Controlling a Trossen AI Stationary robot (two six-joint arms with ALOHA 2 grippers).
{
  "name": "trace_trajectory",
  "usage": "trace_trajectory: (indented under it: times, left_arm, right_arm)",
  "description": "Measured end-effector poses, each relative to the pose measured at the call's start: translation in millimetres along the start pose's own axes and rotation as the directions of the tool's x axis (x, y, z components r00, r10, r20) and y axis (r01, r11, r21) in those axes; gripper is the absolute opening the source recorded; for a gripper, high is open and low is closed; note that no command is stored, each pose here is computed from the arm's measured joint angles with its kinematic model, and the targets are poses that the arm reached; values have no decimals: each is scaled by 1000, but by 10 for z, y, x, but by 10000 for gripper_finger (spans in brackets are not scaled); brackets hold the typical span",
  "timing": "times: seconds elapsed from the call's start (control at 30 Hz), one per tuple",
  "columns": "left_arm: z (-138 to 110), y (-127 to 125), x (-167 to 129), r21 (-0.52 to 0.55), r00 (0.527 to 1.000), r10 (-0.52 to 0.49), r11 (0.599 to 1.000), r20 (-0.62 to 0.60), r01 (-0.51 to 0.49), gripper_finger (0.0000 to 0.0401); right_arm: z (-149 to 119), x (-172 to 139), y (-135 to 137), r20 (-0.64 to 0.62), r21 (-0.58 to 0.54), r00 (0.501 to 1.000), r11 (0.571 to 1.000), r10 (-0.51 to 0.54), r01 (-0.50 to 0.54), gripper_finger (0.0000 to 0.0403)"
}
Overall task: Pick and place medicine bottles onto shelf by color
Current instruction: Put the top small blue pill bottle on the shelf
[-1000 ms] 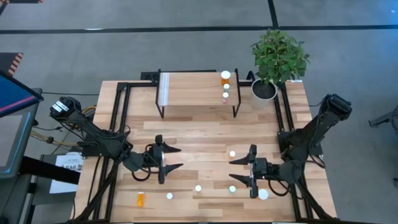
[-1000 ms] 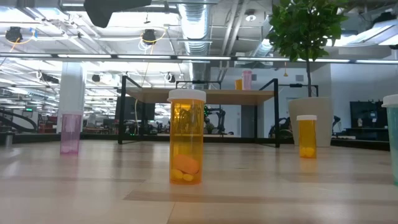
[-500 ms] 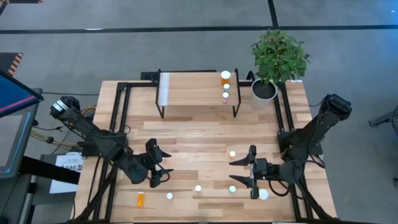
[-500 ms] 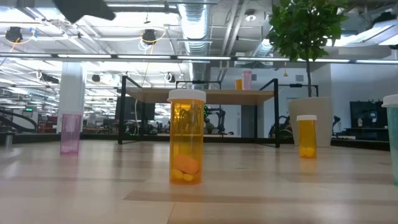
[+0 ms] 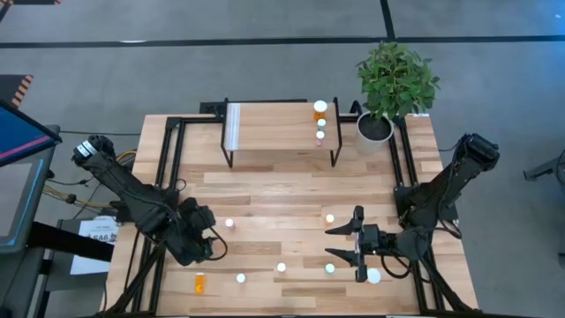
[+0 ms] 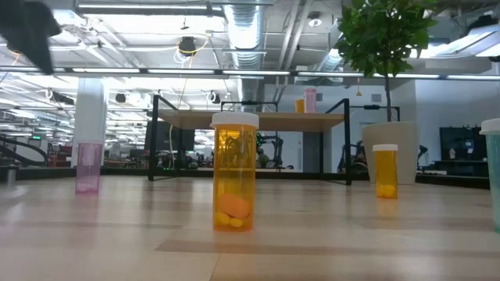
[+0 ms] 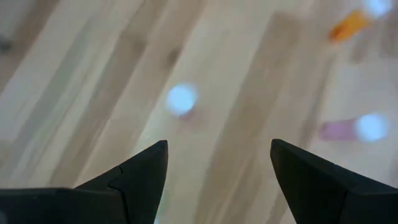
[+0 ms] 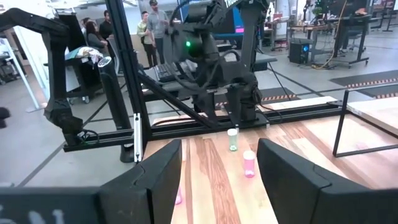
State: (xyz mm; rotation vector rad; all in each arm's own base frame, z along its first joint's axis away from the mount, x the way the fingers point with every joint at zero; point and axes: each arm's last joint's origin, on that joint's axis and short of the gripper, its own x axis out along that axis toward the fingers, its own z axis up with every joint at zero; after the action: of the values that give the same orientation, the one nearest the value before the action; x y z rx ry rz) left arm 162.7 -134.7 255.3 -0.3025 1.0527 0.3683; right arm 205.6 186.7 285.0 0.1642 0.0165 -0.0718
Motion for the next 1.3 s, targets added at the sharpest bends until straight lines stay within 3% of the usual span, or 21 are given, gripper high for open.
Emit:
trace_trajectory:
  times: [0.2,0.47,0.7,0.97,1.3]
  left_arm:
    - [-155,137,-57,-61,986,145,987,-83,-150,270]
    - [-348,147,-134,-150,980,174,971,-94,-187,270]
    - [-531,283,89,-167,945,250,943,-210,-287,270]
    - [-614,261,253,-157,959,180,963,-220,-217,270]
    - [-656,343,395,-163,954,210,955,-216,-247,270]
  right_arm:
    - [0,0,0,0,2,1000,1000,0,0,232]
    - [-3,0,-1,-2,0,1000,1000,0,0,232]
    - [1,0,0,1,3,1000,1000,0,0,232]
    - [2,1,-1,1,4,1000,1000,0,0,232]
    - [0,3,-3,0,1,1000,1000,-2,2,232]
